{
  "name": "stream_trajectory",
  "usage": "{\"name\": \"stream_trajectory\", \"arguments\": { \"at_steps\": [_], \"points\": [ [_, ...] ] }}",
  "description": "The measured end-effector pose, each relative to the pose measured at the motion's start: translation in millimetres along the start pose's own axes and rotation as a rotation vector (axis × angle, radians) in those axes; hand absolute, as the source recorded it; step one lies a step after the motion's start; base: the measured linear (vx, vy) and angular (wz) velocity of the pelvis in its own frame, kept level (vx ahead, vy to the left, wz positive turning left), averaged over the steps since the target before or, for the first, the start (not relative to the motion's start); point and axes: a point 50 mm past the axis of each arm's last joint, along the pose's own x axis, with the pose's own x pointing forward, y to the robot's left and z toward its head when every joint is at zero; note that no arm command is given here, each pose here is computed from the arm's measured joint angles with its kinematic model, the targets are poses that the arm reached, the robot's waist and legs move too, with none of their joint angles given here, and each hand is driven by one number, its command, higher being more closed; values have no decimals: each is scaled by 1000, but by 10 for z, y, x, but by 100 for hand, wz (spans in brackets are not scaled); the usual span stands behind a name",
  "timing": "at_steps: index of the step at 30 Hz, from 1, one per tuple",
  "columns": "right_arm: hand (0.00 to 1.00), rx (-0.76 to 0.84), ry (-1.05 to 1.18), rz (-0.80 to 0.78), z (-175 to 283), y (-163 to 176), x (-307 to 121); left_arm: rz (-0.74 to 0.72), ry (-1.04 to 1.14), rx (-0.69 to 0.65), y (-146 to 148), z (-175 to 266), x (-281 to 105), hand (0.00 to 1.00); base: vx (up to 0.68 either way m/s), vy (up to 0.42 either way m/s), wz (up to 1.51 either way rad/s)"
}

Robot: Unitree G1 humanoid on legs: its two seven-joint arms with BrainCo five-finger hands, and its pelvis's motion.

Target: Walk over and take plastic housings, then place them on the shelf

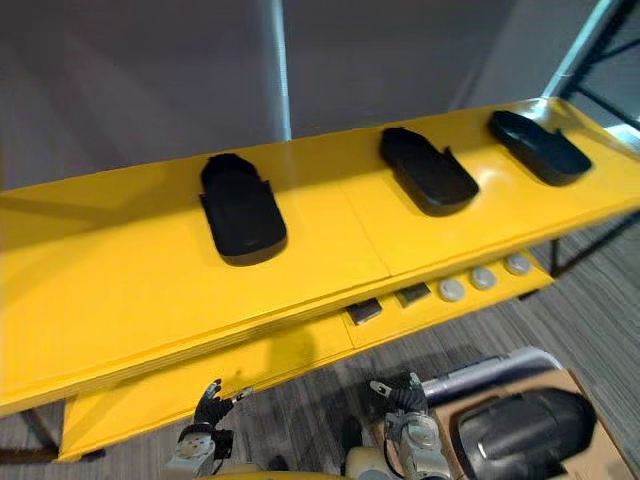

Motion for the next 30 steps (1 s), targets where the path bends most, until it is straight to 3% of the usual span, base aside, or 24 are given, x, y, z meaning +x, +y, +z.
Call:
{"name": "stream_trajectory", "arguments": {
  "at_steps": [7, 11, 23, 30],
  "points": [
    [0, -104, -2, 76, -20, 116, 6, 35, 14, -17, 119, -43, -7, 0, -23, -91, -80],
    [0, -195, -69, 108, 240, 152, 147, 2, 26, -62, -61, -10, -22, 0, -60, -46, -109],
    [0, -192, -101, 103, 382, 169, 206, -48, 49, -3, -133, -46, -7, 0, -82, -18, -12],
    [0, -170, -38, 47, 201, 46, 176, -38, 90, 21, -66, -160, -12, 0, 43, 82, -12]
  ]
}}
